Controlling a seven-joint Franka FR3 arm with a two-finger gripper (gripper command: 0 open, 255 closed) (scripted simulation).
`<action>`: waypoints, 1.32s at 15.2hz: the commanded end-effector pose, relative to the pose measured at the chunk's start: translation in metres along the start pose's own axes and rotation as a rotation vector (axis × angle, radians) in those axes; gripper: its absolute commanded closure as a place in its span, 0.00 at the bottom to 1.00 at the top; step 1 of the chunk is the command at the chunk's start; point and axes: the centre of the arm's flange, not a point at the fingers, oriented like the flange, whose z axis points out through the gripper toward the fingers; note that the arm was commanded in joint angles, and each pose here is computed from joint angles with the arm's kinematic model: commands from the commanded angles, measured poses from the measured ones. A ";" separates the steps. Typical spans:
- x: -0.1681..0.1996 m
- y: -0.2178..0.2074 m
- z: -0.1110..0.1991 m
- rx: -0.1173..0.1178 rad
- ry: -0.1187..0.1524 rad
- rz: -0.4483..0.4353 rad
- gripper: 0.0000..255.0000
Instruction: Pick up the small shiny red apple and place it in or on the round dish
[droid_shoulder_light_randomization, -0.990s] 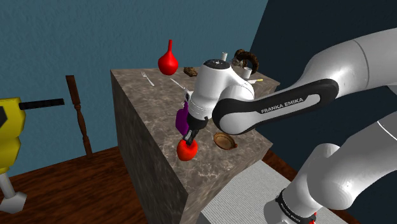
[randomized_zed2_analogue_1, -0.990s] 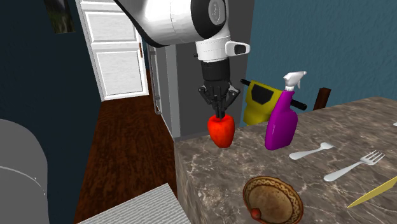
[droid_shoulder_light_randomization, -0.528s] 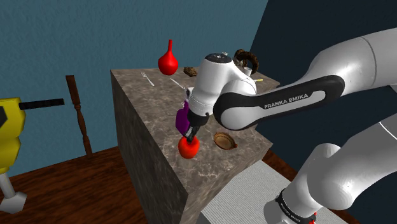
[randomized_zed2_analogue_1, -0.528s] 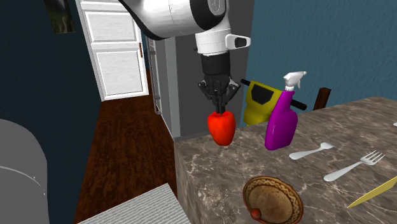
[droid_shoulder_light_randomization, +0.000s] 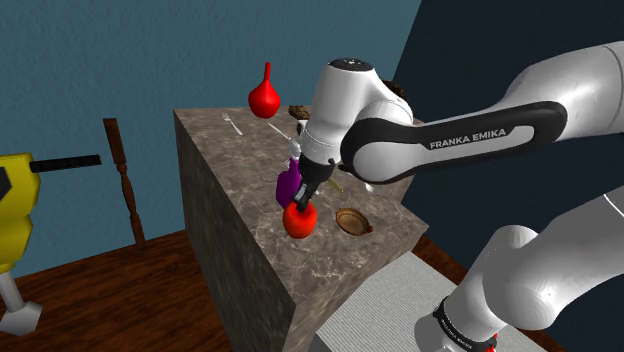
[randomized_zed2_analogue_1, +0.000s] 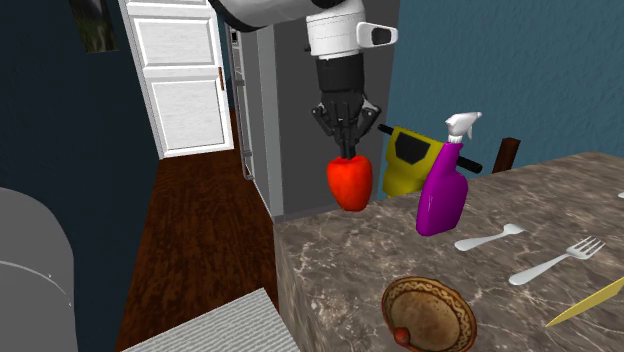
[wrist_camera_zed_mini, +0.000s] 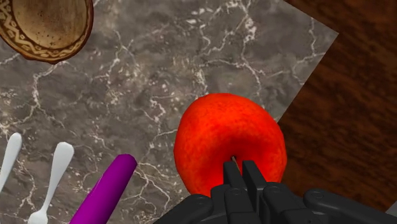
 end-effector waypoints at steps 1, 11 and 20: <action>0.001 0.001 -0.011 0.000 0.000 0.000 1.00; 0.007 0.007 -0.063 0.000 0.000 0.000 1.00; -0.046 0.095 -0.088 0.000 0.000 0.000 1.00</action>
